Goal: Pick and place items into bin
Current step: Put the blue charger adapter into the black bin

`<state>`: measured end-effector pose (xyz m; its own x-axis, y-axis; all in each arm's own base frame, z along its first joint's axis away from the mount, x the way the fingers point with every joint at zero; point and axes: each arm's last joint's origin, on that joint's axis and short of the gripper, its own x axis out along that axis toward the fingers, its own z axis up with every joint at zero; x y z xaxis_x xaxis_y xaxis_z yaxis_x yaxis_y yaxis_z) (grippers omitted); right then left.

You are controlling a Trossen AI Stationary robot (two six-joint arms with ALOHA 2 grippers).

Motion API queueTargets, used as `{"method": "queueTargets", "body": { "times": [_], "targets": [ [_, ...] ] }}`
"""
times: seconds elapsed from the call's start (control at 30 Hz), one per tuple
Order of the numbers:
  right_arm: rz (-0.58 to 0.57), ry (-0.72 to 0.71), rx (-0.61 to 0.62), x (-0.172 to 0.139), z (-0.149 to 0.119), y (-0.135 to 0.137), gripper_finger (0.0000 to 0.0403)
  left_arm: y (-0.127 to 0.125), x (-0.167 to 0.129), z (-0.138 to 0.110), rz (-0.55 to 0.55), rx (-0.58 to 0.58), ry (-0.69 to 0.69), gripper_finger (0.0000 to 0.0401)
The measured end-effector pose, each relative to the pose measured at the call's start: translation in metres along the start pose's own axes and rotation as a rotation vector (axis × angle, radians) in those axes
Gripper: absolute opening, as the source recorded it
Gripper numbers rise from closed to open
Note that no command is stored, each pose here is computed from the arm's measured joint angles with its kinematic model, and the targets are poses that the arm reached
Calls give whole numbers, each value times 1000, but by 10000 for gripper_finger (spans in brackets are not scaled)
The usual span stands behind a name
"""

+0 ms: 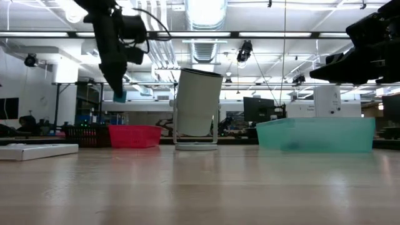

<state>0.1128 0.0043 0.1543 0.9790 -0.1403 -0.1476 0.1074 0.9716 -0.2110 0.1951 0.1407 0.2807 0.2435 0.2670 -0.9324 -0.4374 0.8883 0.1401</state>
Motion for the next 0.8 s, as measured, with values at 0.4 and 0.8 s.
{"method": "queueTargets", "body": {
  "times": [0.4, 0.8],
  "targets": [
    [0, 1, -8, 0, 0, 0, 8, 55, 43, -7, 34, -149, 154, 134],
    [1, 0, -13, 0, 0, 0, 8, 75, 70, -6, 112, -147, 223, 134]
  ]
}}
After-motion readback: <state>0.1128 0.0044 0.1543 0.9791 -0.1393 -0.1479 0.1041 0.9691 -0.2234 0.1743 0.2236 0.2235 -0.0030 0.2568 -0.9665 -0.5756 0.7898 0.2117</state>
